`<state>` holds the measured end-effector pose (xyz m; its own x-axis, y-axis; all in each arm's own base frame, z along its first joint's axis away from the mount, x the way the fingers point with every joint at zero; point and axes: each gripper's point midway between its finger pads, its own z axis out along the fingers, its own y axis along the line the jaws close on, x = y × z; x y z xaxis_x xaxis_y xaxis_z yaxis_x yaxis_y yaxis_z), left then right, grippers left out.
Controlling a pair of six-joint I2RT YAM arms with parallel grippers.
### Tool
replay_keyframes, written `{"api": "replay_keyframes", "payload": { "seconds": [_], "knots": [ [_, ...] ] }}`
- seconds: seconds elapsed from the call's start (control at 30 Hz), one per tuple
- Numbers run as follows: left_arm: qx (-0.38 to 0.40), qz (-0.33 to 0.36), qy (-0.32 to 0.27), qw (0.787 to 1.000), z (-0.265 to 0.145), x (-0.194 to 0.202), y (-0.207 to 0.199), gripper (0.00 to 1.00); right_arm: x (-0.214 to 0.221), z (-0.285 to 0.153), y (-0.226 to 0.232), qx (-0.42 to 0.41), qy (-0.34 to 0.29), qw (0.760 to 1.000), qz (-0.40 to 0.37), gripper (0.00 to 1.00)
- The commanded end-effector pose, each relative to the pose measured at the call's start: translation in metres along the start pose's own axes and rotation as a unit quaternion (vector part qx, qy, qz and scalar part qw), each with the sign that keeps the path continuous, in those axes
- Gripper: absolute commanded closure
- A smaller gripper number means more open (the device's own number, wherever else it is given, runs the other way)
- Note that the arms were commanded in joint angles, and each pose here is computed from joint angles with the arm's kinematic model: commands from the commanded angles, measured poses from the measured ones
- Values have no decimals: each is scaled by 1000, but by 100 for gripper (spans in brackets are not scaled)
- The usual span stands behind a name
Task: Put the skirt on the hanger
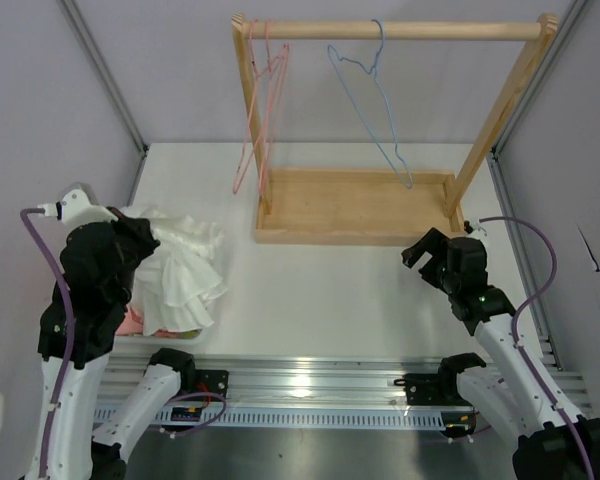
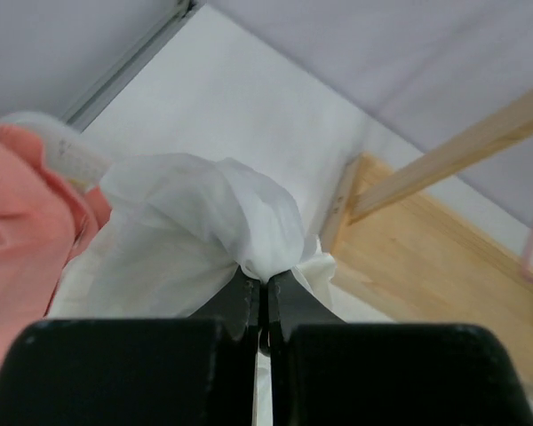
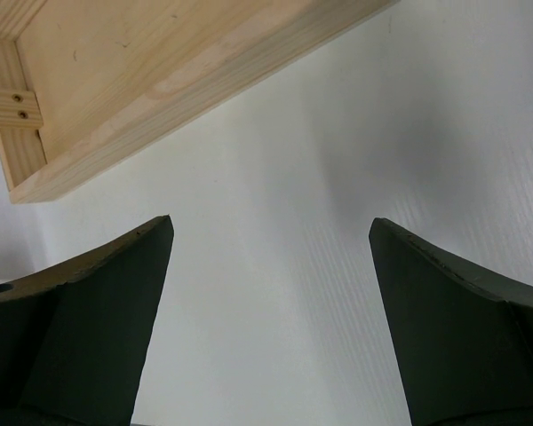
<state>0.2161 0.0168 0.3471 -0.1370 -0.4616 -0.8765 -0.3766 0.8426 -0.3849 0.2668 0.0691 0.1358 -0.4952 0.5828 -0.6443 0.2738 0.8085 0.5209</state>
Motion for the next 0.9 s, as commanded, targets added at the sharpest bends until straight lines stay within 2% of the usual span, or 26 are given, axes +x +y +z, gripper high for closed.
{"api": "replay_keyframes", "payload": {
  "seconds": [0.0,0.07,0.17,0.23,0.4,0.47,0.53,0.6,0.73,0.77,0.8,0.87],
  "knots": [
    [144,49,-13,988,-14,-24,-54,100,-28,-9,24,-26,-36,999,-14,1],
    [207,54,-26,976,-26,-33,-76,100,-33,-12,30,-31,-42,998,-18,1],
    [315,65,-8,947,-47,-27,-112,100,-43,-19,39,-41,-51,998,-22,1],
    [389,72,-4,919,-64,-26,-134,100,-51,-25,49,-54,-58,997,-26,2],
    [496,81,12,864,-94,-16,-165,100,-63,-37,70,-76,-63,995,-32,2],
    [549,87,12,831,-115,-16,-178,100,-69,-43,78,-85,-72,993,-33,2],
    [582,91,7,808,-128,-18,-189,100,-73,-47,85,-94,-74,992,-35,2],
    [602,94,6,793,-136,-20,-198,100,-73,-49,91,-104,-70,992,-35,3],
    [630,91,12,771,-145,-22,-221,100,-74,-57,106,-122,-65,989,-43,4],
    [628,89,16,773,-143,-20,-225,100,-74,-59,108,-125,-64,989,-45,4],
    [613,85,16,786,-133,-17,-229,100,-75,-62,111,-129,-62,989,-47,4],
    [609,79,39,788,-123,6,-239,100,-70,-66,117,-138,-54,988,-52,5]
  ]
}}
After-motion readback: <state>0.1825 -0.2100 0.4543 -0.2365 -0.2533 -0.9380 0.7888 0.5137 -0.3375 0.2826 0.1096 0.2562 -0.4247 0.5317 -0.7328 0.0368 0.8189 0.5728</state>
